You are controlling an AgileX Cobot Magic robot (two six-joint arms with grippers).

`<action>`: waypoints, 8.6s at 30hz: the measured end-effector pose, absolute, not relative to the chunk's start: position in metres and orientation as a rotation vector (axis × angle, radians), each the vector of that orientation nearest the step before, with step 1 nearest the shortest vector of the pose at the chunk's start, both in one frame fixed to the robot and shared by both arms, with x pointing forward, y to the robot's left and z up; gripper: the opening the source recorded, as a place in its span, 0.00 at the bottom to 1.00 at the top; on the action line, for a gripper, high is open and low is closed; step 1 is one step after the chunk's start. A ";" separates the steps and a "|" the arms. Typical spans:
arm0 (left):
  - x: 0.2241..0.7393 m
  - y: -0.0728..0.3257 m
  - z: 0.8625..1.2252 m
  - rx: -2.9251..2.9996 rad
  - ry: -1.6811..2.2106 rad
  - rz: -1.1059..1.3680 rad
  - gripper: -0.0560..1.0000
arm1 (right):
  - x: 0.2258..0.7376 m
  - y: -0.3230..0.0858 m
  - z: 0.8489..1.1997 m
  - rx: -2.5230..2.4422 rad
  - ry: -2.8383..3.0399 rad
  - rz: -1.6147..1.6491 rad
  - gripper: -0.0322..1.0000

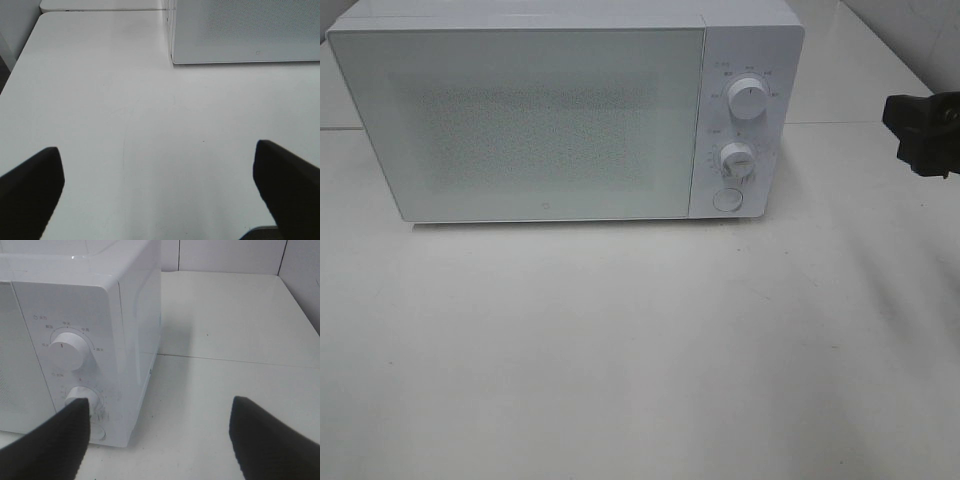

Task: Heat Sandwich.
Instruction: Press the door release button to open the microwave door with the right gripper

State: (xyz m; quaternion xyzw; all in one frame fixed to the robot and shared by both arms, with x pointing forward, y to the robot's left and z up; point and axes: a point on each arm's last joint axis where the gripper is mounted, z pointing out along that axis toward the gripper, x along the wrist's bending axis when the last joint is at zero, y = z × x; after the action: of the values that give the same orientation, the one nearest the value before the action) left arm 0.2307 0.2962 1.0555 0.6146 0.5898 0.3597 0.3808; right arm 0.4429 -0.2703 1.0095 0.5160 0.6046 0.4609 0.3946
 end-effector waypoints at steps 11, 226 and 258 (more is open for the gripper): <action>0.231 0.296 1.055 1.569 1.505 0.918 0.97 | 0.453 -0.277 0.979 1.367 1.427 1.141 0.76; 0.231 0.296 1.055 1.569 1.505 0.918 0.97 | 0.592 -0.131 0.847 2.727 -0.026 1.598 0.04; 0.231 0.296 1.055 1.569 1.505 0.918 0.97 | 0.593 -0.134 0.856 2.831 -0.013 1.507 0.04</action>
State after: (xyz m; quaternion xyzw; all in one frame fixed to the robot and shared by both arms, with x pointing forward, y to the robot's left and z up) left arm 0.2307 0.2962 1.0555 0.6146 0.5898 0.3597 0.3808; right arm 0.5934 -0.1337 0.8563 0.8823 -0.0041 0.4696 -0.0325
